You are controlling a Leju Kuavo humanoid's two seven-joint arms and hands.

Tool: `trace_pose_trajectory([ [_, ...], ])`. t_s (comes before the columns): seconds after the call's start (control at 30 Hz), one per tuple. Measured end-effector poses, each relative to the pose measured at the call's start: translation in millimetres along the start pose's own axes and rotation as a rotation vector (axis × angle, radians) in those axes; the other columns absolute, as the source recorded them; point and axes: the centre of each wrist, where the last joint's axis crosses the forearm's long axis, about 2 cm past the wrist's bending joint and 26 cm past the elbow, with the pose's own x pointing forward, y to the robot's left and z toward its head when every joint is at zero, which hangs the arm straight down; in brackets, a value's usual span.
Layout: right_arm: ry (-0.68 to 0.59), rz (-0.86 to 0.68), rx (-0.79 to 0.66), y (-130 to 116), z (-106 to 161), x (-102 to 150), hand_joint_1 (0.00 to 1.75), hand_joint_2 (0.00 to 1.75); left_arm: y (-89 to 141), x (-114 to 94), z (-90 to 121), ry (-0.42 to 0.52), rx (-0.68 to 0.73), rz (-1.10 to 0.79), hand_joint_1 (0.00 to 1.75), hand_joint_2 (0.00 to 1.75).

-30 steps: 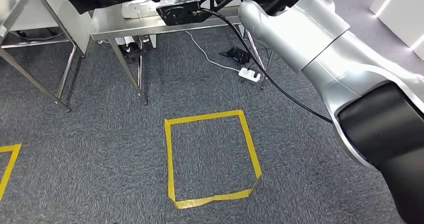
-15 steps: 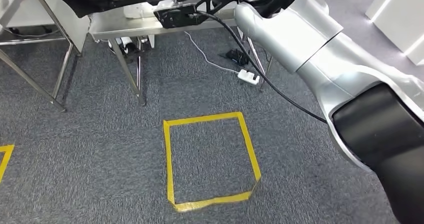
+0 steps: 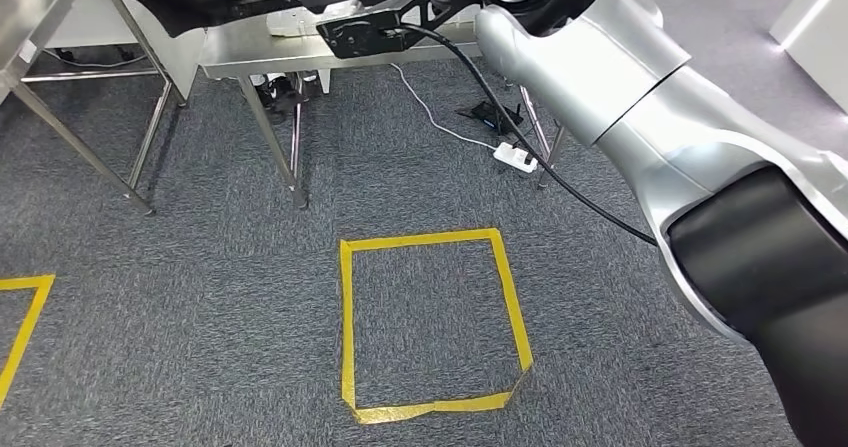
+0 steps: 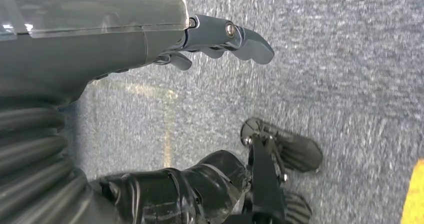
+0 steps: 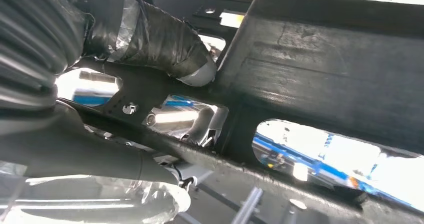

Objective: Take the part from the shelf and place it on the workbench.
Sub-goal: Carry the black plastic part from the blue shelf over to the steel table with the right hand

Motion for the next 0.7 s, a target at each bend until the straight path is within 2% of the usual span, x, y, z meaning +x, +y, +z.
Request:
trace_pose_trajectory([
  [0.7,0.013,-0.009,0.019,10.8,0.7,-2.2,1.75,1.75,0.4,2.7,-0.3,0.024,0.006,-0.022,0.00,1.75],
])
